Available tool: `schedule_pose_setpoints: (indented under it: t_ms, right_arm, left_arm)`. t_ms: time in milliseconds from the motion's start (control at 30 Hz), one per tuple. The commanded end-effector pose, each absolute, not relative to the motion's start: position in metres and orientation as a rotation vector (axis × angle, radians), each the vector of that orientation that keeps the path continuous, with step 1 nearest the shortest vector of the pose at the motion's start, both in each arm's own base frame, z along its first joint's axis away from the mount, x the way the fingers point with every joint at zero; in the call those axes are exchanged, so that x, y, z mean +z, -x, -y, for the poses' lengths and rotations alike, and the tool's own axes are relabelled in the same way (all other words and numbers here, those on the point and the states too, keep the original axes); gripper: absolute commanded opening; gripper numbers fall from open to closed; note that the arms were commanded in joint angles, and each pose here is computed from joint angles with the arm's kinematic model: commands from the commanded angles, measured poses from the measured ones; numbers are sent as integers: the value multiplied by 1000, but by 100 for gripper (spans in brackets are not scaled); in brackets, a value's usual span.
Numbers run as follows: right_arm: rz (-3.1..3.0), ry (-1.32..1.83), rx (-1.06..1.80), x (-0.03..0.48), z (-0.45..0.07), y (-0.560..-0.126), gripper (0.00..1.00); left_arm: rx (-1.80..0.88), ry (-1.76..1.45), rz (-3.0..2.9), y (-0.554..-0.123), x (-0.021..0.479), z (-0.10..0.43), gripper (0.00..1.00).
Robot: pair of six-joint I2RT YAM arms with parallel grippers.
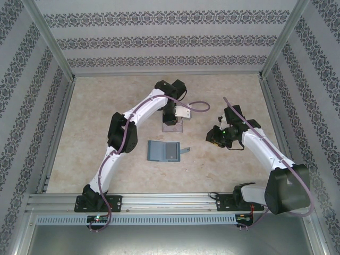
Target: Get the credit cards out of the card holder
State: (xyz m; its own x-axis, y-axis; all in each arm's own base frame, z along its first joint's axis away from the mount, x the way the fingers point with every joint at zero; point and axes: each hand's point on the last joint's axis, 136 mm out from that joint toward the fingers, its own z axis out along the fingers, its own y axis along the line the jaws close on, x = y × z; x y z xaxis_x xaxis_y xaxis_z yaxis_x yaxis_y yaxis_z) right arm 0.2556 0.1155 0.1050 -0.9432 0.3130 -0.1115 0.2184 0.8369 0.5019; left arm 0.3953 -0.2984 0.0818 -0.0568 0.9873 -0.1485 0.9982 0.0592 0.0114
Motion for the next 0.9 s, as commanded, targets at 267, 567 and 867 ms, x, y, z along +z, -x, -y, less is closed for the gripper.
schedule_pose_setpoints:
  t_ms: [267,567,867]
  right_arm:
    - [-2817,-410,777,109,-117,-253,26]
    - [-2816,-375,811,108,-133,-258,26]
    - [-2858,-282,816,102,-161,-262,26]
  left_arm:
    - [-68,-1924,-2209,-407,119,303,19]
    - [-100,-1441,-2411,-425,131,303,20]
    - [-87,-1032,-2612,-410,133,276,20]
